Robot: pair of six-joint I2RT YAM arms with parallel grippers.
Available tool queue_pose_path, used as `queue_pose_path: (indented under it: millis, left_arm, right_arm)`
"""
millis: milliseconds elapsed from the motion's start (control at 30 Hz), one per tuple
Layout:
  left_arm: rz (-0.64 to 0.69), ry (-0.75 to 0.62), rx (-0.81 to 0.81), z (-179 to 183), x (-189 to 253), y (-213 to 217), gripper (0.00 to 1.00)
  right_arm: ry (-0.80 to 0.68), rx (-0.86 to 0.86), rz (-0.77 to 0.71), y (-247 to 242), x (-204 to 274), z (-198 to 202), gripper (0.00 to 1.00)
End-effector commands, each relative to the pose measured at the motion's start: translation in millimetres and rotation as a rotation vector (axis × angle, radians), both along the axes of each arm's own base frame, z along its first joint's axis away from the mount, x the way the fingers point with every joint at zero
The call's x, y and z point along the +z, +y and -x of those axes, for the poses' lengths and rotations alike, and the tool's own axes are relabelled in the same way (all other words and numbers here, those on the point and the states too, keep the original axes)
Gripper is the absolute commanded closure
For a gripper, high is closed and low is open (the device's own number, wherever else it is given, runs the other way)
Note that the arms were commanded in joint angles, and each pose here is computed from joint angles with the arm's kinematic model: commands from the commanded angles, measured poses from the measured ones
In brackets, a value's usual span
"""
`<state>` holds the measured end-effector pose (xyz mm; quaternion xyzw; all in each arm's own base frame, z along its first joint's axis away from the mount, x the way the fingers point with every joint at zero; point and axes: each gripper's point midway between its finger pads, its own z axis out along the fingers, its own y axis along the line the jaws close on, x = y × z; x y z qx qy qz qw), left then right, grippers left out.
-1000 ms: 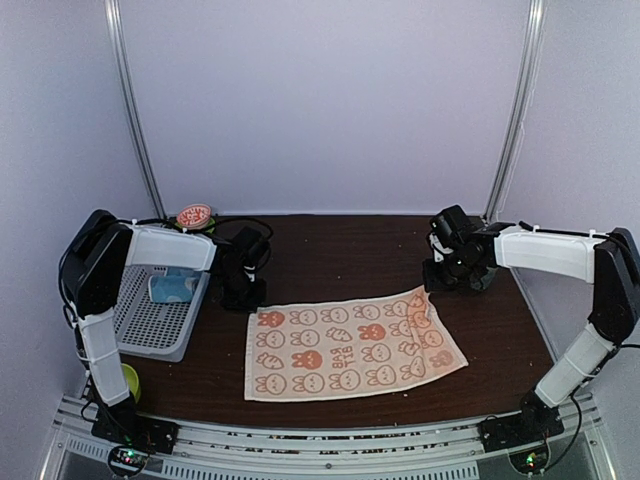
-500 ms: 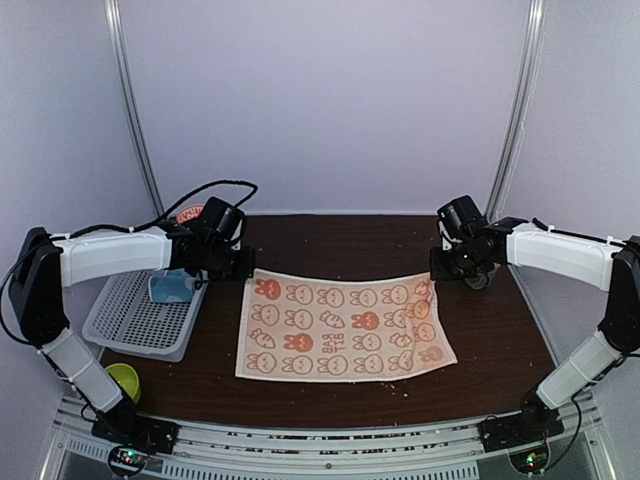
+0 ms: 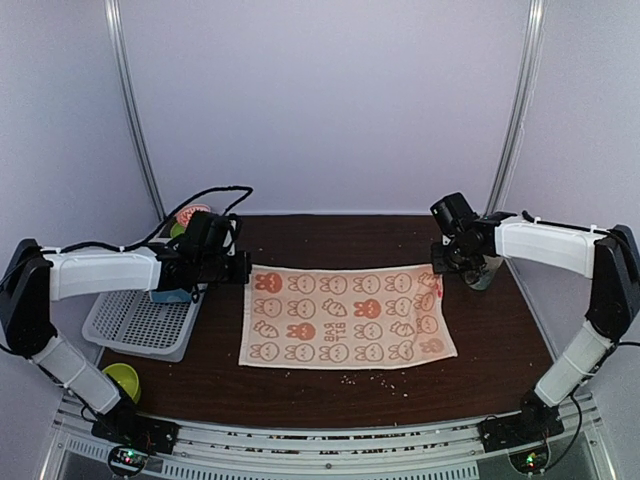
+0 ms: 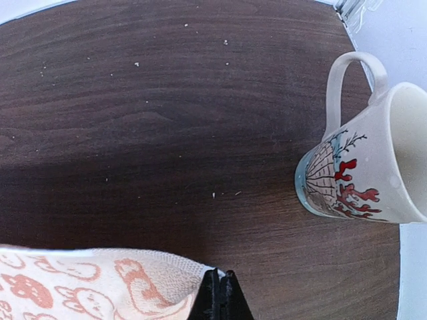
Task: Roll the towels
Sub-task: Pick up the towel from the center of the board.
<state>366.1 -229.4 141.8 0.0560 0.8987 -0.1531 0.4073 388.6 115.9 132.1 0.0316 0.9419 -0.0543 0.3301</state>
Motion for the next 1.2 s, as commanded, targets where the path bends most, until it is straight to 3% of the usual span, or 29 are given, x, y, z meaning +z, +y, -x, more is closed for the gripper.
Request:
queue_pose_path:
  millis: [0,367,1167]
  left_arm:
    - [0.100,-0.175,-0.014,-3.5,39.2,-2.1,1.00]
    - [0.171,-0.223,-0.023,11.2,42.4,2.5,1.00]
    - [0.072,-0.060,-0.075,86.7,-21.1,15.0,1.00]
  right_arm:
    - [-0.078,-0.047,0.072,-20.1,28.8,-3.2,1.00]
    - [-0.043,-0.031,0.039,-18.1,7.3,11.4,1.00]
    - [0.064,0.034,-0.077,-16.5,-37.3,87.5,1.00]
